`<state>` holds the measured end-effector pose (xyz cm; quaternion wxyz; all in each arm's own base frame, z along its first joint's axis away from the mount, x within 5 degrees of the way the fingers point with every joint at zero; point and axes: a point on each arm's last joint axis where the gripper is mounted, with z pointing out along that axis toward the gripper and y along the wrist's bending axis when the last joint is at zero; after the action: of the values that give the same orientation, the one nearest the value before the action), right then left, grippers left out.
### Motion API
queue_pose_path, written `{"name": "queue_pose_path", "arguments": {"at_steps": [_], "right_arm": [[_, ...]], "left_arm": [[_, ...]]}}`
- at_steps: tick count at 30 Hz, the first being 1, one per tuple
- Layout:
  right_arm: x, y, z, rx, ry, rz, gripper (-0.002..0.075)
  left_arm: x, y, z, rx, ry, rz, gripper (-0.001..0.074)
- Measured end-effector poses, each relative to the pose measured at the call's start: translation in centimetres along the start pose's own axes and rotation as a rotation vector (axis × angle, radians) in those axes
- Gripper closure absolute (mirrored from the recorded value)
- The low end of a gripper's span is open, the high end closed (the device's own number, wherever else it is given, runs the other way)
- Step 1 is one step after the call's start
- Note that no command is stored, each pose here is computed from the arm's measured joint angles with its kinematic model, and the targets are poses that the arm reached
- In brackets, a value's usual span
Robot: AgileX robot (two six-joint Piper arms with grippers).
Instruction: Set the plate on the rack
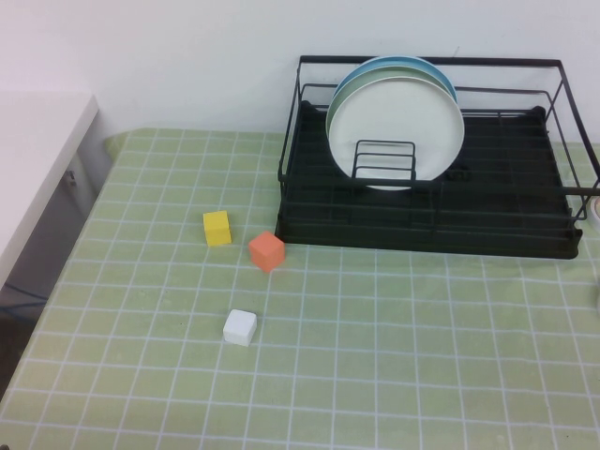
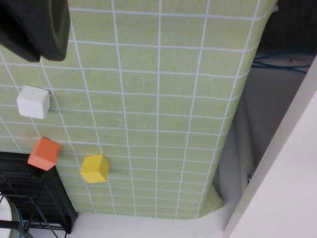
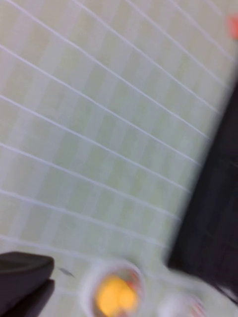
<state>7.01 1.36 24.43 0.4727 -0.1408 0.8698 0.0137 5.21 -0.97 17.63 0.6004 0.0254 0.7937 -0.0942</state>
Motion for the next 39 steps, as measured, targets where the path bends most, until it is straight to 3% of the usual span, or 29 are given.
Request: {"name": "queue_pose_path", "arguments": {"at_steps": [5, 11, 17, 39], "right_arm": [[1.9, -0.6, 0.3, 0.147, -0.207, 0.064, 0.0726], [4.7, -0.5, 0.9, 0.236, -0.302, 0.103, 0.0726], [7.2, -0.2, 2.3, 0.25, -0.263, 0.12, 0.0726], [7.5, -0.1, 2.3, 0.238, -0.221, 0.125, 0.0726]], "left_arm": [[0.0, 0.0, 0.0, 0.0, 0.0, 0.0, 0.0736], [0.0, 0.0, 0.0, 0.0, 0.0, 0.0, 0.0736], [0.0, 0.0, 0.0, 0.0, 0.0, 0.0, 0.0736], [0.0, 0.0, 0.0, 0.0, 0.001, 0.0, 0.0736]]}}
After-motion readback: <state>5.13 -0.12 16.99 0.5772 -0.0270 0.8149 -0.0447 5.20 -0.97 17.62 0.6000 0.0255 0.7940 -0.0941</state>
